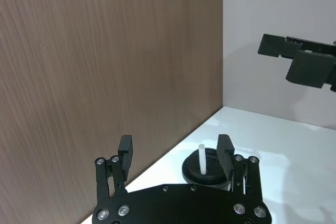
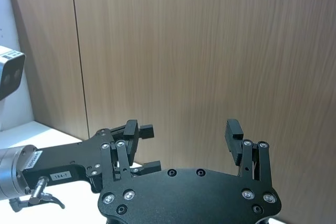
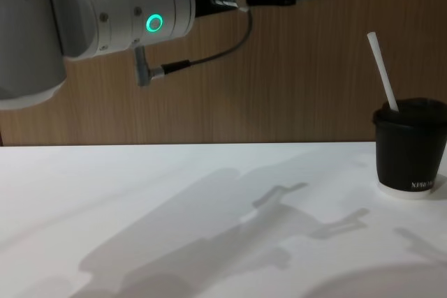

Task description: Pick up the straw with one hand, pass it to the other hand, and insert it into the cup.

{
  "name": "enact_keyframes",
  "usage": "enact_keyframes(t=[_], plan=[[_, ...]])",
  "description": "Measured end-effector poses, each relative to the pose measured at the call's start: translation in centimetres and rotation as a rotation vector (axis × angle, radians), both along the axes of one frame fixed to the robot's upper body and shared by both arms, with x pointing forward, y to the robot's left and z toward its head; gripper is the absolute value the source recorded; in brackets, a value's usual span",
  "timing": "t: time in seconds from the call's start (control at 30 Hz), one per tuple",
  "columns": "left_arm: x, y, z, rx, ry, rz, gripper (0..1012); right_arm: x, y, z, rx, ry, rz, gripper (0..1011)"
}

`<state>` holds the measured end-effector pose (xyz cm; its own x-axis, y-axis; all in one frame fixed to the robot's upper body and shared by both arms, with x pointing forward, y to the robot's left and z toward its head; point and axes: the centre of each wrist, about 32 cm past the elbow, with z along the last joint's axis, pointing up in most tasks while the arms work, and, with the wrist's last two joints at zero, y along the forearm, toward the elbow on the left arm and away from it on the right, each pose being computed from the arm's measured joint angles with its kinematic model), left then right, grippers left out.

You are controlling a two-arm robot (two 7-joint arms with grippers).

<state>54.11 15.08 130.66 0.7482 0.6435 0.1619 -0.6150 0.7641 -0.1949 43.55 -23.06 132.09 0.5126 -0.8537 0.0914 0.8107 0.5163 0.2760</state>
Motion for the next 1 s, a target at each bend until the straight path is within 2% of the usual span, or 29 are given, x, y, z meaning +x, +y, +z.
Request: enact_keyframes(t=[1.0], plan=[[-0.41,0.21,0.04,0.002,-0.004,0.044,1003,-0.1,-0.8,-1.4,-0.047,0.043,-0.016,1001]])
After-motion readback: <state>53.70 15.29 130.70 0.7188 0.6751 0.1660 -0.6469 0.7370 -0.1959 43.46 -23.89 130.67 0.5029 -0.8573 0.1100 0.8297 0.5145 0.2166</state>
